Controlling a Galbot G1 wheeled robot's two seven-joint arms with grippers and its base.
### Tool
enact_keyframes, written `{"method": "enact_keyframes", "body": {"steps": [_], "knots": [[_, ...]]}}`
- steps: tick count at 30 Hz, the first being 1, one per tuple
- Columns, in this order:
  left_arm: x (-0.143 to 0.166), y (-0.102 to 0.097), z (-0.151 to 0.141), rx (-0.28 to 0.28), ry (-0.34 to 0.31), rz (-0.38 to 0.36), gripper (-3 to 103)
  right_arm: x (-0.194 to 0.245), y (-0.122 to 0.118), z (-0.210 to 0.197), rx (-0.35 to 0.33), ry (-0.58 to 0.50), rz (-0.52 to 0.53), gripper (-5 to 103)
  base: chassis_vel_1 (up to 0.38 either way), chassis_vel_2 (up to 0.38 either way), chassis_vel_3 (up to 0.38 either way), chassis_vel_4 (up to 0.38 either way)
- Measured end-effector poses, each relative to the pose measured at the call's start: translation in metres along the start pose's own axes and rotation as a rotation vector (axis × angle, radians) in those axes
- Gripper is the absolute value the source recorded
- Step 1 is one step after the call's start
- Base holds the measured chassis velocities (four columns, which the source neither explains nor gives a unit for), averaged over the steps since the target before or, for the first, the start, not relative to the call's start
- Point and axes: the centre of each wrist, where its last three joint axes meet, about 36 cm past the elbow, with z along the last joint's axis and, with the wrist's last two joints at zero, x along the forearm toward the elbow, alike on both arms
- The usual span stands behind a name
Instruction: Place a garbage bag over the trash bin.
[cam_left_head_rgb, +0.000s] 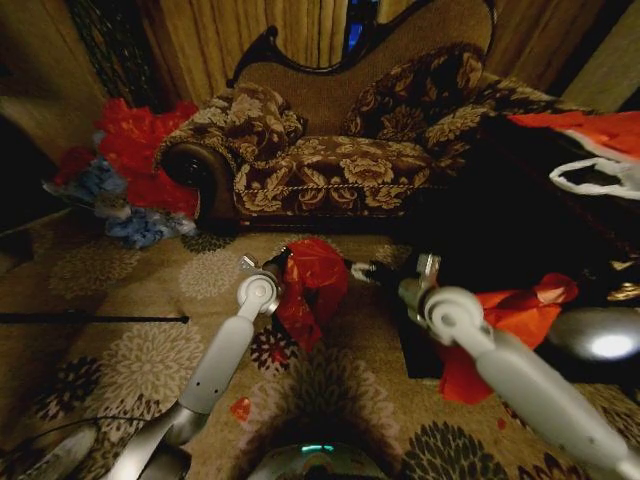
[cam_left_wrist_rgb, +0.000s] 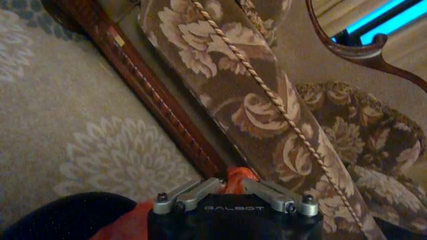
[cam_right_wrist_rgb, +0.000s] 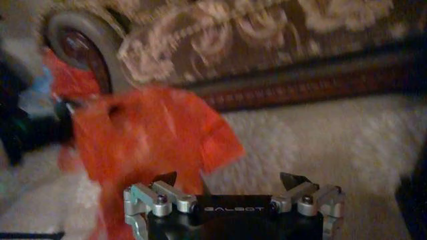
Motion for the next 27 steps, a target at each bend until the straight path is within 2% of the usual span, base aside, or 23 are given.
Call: {"method": "enact_keyframes", "body": {"steps": [3, 4, 5, 9, 14, 20, 24, 25, 27], "knots": [[0.0, -0.001, -0.001, 0.002, -0.003, -0.003, 0, -0.009, 0.001, 0.02, -0.038, 0.012, 0.014, 100, 0.0, 0.0, 0.0, 0.0], [-0.001, -0.001, -0.001, 0.003, -0.003, -0.006, 0, -0.019, 0.004, 0.033, -0.083, 0.009, 0.016, 100, 0.0, 0.0, 0.0, 0.0], [-0.001, -0.001, -0.001, 0.003, -0.003, -0.006, 0, -0.019, 0.004, 0.033, -0.083, 0.009, 0.016, 100, 0.0, 0.0, 0.0, 0.0], [-0.001, -0.001, -0.001, 0.003, -0.003, -0.011, 0, -0.053, 0.021, 0.051, -0.198, 0.022, 0.0, 100, 0.0, 0.0, 0.0, 0.0], [-0.001, 0.001, -0.003, 0.002, -0.007, -0.017, 0, -0.086, 0.031, 0.059, -0.249, 0.049, -0.007, 100, 0.0, 0.0, 0.0, 0.0], [-0.002, 0.006, -0.004, 0.004, -0.008, -0.036, 0, -0.113, 0.035, 0.053, -0.251, 0.014, 0.01, 100, 0.0, 0.0, 0.0, 0.0], [-0.001, 0.011, -0.004, 0.006, -0.009, -0.061, 0, -0.124, 0.04, 0.034, -0.216, -0.028, 0.005, 101, 0.0, 0.0, 0.0, 0.0], [0.001, 0.013, -0.005, 0.005, -0.012, -0.065, 0, -0.12, 0.043, 0.027, -0.196, -0.036, 0.0, 91, 0.0, 0.0, 0.0, 0.0], [0.002, 0.014, -0.006, 0.004, -0.014, -0.066, 0, -0.116, 0.045, 0.024, -0.182, -0.036, -0.008, 91, 0.0, 0.0, 0.0, 0.0]]}}
